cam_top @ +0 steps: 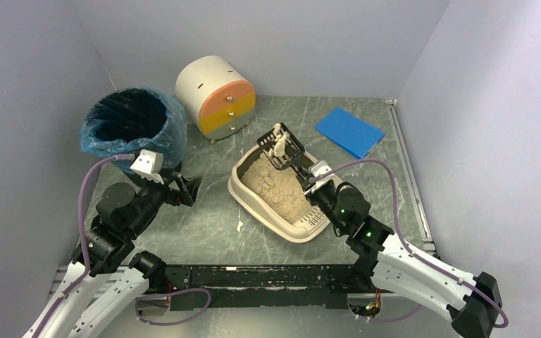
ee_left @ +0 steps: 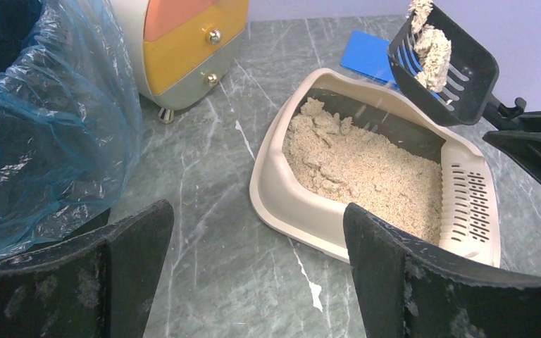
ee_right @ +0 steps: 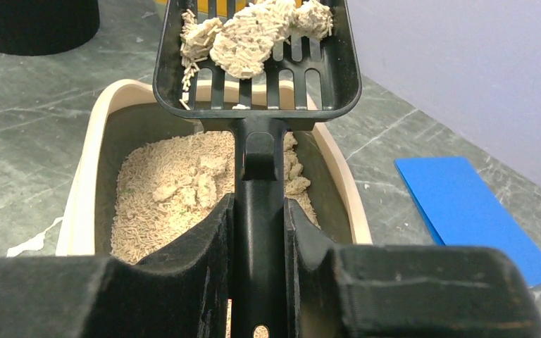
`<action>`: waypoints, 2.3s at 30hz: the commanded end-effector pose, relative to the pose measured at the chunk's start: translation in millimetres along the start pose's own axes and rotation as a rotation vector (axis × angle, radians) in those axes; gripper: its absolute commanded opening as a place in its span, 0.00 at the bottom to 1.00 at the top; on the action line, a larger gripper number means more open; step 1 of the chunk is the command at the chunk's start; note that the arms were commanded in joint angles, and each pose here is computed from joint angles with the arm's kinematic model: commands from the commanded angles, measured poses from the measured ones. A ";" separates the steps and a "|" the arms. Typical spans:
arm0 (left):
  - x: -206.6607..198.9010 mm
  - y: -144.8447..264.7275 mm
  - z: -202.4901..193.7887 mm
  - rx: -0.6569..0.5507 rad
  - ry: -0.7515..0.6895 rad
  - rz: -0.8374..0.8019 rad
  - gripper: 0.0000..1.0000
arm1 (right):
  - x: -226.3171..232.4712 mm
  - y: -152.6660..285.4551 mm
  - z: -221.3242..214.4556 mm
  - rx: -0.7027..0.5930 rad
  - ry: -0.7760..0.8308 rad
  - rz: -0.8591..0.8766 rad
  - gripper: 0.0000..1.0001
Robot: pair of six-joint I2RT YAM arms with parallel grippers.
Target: Clean the litter box
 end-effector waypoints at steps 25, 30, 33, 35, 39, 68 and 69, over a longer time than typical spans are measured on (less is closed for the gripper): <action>0.8 1.7 6.7 -0.031 0.008 0.010 0.95 | 7.6 4.1 -1.8 0.140 -0.056 -0.013 0.00; 0.2 -0.2 6.1 -0.016 0.006 0.005 0.95 | 12.5 9.4 3.0 0.151 -0.107 0.050 0.00; 0.7 0.6 6.3 -0.021 0.005 0.010 0.95 | 18.8 10.9 -8.7 0.262 -0.195 0.044 0.00; 0.8 1.5 6.8 -0.024 0.009 0.011 0.95 | 21.7 12.9 -14.5 0.264 -0.247 0.050 0.00; 0.9 1.7 6.7 -0.032 0.010 0.012 0.95 | 25.6 10.4 -26.2 0.256 -0.312 0.035 0.00; 0.4 1.4 5.9 -0.027 0.014 0.007 0.95 | 12.1 22.9 -5.6 0.126 -0.222 0.028 0.00; 0.2 0.6 5.5 -0.018 0.014 0.008 0.95 | 8.9 24.5 5.8 0.088 -0.205 0.026 0.00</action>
Point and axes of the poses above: each gripper's point midway between its finger pads, its own y axis back along the fingers, its own x axis along the line the jaws close on, z = x × y, the point moved 10 cm from there along y, back along the fingers, and after that the axes turned 10 degrees about -y, right-handed, at the moved point
